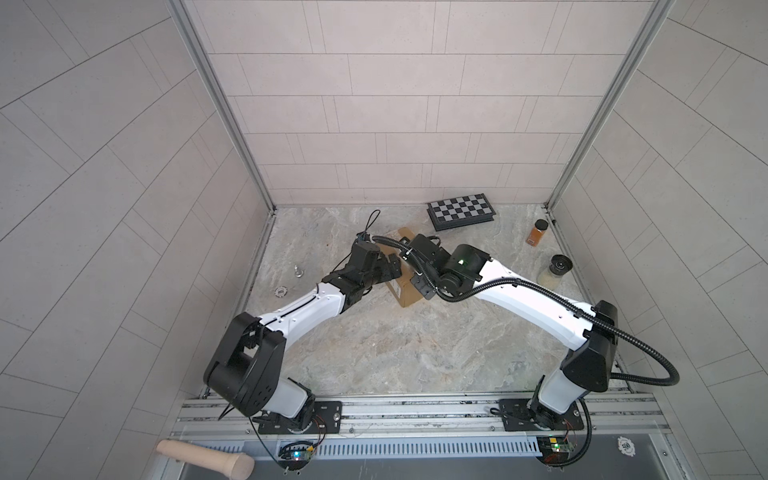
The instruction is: Unpack the express box
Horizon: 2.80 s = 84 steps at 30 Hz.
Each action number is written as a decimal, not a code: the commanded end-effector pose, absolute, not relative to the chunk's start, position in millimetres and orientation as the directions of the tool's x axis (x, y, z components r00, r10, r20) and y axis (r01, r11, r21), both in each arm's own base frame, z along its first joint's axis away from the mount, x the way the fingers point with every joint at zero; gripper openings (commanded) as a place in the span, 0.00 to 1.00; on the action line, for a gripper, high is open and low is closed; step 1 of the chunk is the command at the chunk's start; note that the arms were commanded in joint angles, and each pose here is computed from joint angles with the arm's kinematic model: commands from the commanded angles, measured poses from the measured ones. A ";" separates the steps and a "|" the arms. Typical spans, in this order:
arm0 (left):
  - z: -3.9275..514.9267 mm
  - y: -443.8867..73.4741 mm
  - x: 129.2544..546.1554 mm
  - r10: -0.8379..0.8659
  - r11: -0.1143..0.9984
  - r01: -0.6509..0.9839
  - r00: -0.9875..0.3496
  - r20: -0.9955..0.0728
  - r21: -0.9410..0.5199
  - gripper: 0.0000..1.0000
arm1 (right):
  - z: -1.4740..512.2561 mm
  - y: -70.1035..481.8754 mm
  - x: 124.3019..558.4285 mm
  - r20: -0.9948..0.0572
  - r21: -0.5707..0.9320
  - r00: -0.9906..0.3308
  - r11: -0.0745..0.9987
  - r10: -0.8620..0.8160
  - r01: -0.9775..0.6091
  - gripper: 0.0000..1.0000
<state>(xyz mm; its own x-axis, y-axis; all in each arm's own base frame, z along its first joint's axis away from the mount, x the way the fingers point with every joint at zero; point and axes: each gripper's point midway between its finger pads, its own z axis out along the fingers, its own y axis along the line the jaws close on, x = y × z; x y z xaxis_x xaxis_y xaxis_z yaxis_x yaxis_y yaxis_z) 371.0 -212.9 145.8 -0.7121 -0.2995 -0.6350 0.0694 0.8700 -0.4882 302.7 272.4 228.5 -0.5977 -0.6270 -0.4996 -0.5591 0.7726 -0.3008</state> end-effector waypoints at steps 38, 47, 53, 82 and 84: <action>87.7 -170.5 354.7 -0.302 0.943 -0.162 -0.780 -0.548 -0.290 0.98 | 219.6 269.2 294.0 -0.433 -0.302 -0.602 0.737 -0.671 -0.605 0.00; 75.1 -162.1 350.3 -0.308 0.947 -0.197 -0.786 -0.537 -0.254 0.98 | 226.8 249.5 281.8 -0.371 -0.318 -0.633 0.733 -0.680 -0.601 0.00; 70.5 -154.4 348.2 -0.305 0.951 -0.221 -0.786 -0.538 -0.216 0.98 | 234.0 221.2 261.4 -0.329 -0.331 -0.651 0.729 -0.684 -0.599 0.00; 108.8 -182.4 359.7 -0.352 0.903 -0.089 -0.712 -0.607 -0.420 0.98 | 221.1 247.0 270.7 -0.327 -0.260 -0.639 0.716 -0.696 -0.647 0.00; 121.5 -187.2 360.2 -0.355 0.891 -0.051 -0.696 -0.624 -0.451 0.98 | 222.5 250.2 273.5 -0.335 -0.255 -0.636 0.716 -0.696 -0.650 0.00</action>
<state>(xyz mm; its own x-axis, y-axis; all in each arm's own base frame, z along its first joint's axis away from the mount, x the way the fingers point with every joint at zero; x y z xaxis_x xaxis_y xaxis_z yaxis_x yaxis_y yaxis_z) 377.3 -193.2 137.7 -0.6453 -0.4172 -0.6400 -0.0673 0.8655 -0.4963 281.9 253.9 235.6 -0.6227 -0.6642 -0.4136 -0.6121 0.7428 -0.2713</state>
